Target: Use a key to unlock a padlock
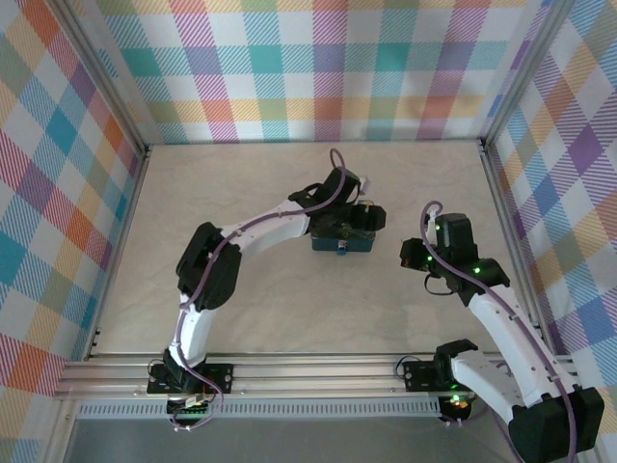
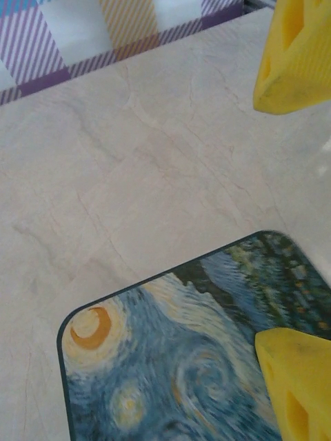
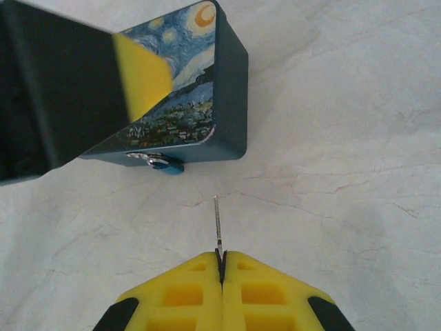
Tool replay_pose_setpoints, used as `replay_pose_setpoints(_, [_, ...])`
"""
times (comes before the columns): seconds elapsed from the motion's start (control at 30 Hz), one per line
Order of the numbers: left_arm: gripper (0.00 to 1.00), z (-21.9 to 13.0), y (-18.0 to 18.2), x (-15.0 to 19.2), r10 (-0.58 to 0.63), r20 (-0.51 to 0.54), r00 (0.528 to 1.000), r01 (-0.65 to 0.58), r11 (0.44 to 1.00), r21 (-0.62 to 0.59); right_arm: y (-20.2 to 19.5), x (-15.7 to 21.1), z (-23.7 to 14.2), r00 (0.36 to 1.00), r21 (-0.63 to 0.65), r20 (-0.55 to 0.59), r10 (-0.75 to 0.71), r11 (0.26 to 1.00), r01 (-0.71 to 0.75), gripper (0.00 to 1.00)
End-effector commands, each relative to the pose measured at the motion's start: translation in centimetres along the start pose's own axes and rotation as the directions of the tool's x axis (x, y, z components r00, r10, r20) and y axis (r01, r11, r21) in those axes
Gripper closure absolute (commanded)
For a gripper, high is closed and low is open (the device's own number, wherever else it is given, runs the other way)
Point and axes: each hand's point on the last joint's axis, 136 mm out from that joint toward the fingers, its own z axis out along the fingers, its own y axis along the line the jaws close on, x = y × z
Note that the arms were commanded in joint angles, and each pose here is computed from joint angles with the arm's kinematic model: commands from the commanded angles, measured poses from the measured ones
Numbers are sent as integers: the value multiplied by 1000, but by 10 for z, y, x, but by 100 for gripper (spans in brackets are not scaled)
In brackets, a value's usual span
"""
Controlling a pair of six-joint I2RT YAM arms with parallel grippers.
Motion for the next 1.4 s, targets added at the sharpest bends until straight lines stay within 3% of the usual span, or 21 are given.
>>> replay_pose_setpoints(0.0, [19, 10, 3, 12, 21, -78, 997, -23, 999, -22, -5, 7, 1, 1000, 11, -18, 2, 1000, -2, 100])
replay_pose_setpoints(0.37, [18, 8, 41, 29, -23, -78, 997, 10, 987, -159, -6, 8, 4, 1000, 12, -23, -1, 1000, 1, 100])
replay_pose_setpoints(0.6, [18, -4, 61, 53, -71, -65, 995, 58, 982, -182, -4, 11, 6, 999, -3, -44, -5, 1000, 5, 100])
replay_pose_setpoints(0.83, [18, -32, 66, 68, -63, -52, 997, 53, 983, -177, 29, 11, 15, 999, -208, -46, -28, 978, 17, 100])
replay_pose_setpoints(1.07, [19, -54, 73, 76, -55, -51, 997, 45, 984, -172, 54, 21, 33, 992, -367, -125, -27, 930, -21, 100])
replay_pose_setpoints(1.37, [19, -82, 75, 80, -73, -26, 997, 68, 985, -157, 73, 38, 59, 977, -391, -192, -90, 920, 8, 100])
